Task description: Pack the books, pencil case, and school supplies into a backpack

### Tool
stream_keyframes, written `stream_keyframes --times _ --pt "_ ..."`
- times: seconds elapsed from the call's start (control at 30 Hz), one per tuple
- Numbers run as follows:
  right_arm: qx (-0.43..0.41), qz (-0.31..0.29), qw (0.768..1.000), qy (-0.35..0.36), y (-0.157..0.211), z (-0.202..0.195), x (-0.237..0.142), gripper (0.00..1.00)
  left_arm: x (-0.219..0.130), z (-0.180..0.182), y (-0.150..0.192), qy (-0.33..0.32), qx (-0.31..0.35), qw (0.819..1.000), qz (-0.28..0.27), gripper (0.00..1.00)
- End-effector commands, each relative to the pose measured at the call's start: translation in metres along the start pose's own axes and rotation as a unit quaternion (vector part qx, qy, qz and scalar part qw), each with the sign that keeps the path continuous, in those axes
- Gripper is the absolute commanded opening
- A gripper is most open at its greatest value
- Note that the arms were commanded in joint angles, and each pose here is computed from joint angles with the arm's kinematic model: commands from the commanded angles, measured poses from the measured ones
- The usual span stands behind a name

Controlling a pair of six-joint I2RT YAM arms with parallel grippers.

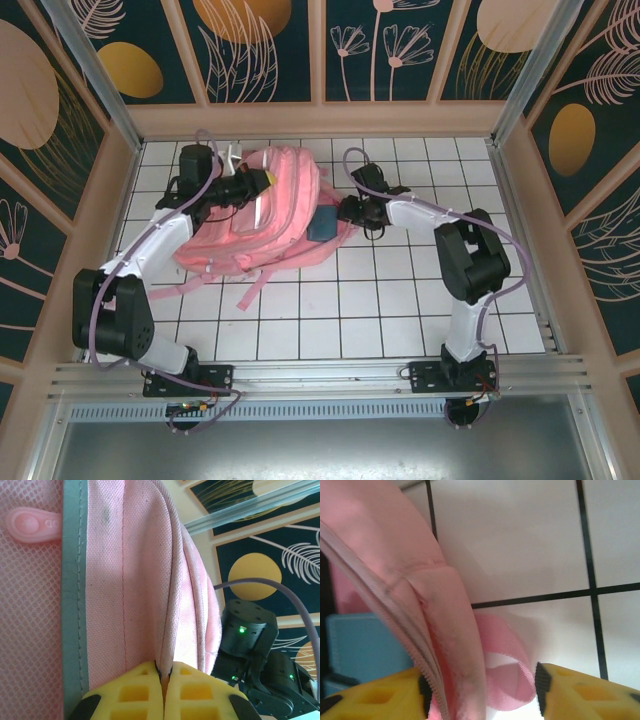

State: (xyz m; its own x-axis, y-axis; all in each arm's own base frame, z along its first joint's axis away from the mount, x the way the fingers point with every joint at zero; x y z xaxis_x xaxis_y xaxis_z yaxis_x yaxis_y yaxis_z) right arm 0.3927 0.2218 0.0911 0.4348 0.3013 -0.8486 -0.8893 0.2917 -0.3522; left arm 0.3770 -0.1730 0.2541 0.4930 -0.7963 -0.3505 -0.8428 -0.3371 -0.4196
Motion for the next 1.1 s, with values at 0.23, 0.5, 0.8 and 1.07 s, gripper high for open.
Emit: stream_keyframes --times 0.23,0.5,0.8,1.07 --pt "0.068 0.004 0.997 0.027 0.008 -0.058 0.005 0.16 0.058 -0.067 0.021 0.086 0.059 0.993 0.052 0.0" --pt "0.117 -0.019 0.99 0.08 0.014 -0.123 -0.028 0.12 0.114 -0.089 0.062 0.112 0.051 0.987 0.105 0.0" --pt "0.151 -0.035 0.983 0.094 0.012 -0.166 -0.053 0.13 0.15 -0.086 0.068 0.077 0.049 0.99 0.106 0.0" --pt "0.137 -0.053 0.985 0.093 -0.02 -0.16 -0.054 0.13 0.186 -0.078 0.038 0.029 0.051 0.995 0.082 0.0"
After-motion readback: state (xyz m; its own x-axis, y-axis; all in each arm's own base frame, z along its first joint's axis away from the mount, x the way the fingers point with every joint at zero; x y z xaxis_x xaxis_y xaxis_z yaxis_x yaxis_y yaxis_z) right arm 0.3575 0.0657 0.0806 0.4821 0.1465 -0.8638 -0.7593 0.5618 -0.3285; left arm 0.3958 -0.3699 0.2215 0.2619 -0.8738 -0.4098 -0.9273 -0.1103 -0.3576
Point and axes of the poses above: each hand's point on the last joint's axis, 136 mm out from that joint toward the fingers, its own x axis out along the fingers, its own z axis along the line the jaws close on, y = z × x, the point moved 4 cm from there along -x, back along the fingers, and after that the axes turned 5 degrees about x, right-handed, at the moved point
